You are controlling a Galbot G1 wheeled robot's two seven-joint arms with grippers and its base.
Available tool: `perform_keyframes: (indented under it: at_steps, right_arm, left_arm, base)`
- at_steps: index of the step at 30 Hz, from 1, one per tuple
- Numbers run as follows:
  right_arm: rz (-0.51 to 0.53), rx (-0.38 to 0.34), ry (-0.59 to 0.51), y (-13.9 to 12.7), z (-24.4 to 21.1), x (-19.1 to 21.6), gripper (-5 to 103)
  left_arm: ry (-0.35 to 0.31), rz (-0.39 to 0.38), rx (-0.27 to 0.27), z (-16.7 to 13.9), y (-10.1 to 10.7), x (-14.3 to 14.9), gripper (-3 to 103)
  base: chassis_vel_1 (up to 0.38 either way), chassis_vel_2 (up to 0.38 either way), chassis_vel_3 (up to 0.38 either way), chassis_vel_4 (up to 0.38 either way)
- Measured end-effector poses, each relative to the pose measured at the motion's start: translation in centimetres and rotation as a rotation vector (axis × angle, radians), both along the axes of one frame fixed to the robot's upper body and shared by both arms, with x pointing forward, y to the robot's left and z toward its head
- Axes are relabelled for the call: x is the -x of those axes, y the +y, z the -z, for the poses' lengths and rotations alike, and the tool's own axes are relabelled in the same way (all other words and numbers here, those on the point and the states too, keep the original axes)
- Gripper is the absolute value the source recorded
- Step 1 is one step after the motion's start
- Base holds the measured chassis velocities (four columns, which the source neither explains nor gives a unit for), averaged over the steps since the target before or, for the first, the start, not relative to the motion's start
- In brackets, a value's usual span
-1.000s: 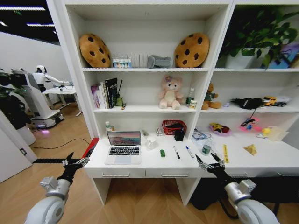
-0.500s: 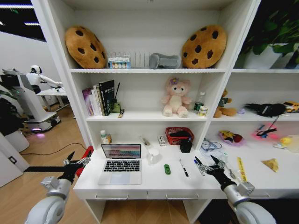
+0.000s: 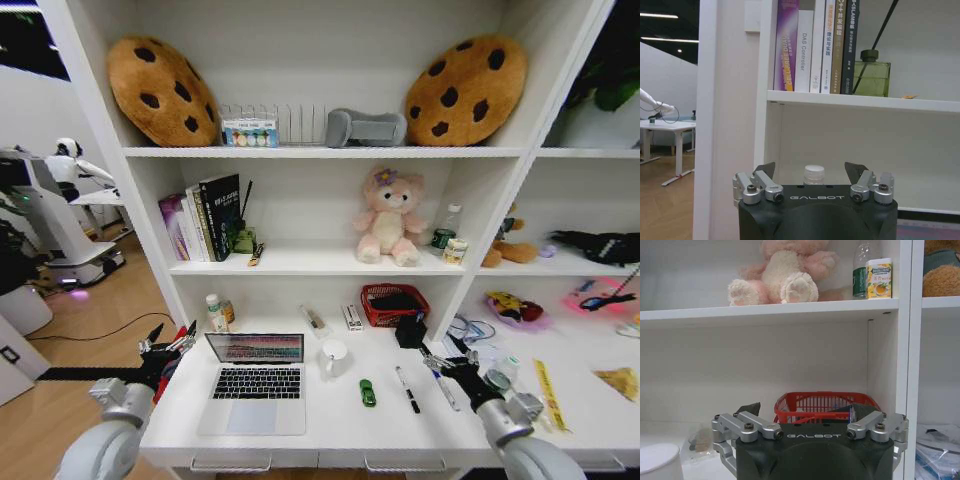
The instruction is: Organize the objects on the table.
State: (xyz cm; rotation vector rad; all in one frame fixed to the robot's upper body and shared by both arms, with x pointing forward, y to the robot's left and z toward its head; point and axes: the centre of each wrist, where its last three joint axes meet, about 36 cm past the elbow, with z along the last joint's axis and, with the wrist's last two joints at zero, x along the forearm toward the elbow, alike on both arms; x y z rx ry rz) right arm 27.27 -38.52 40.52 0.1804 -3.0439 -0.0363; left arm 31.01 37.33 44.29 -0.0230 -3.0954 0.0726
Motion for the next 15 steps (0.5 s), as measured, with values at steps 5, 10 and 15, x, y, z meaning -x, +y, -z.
perform_keyframes:
  at_steps: [5,10,15]
  right_arm:
    - [0.007,-0.001,0.017,0.3,1.2,0.8,100]
    - [0.019,-0.01,0.02,0.4,1.9,1.3,100]
    - [0.035,-0.012,0.027,0.1,2.6,1.7,100]
  left_arm:
    - [0.026,0.12,-0.125,-2.3,0.9,-0.8,59]
    - [0.059,0.274,-0.286,-5.3,1.7,-2.9,43]
    - [0.116,0.408,-0.377,-6.8,0.9,-4.9,21]
  base:
    - [0.014,-0.024,-0.034,0.025]
    - [0.0,0.0,0.0,0.0]
    - [0.0,0.0,0.0,0.0]
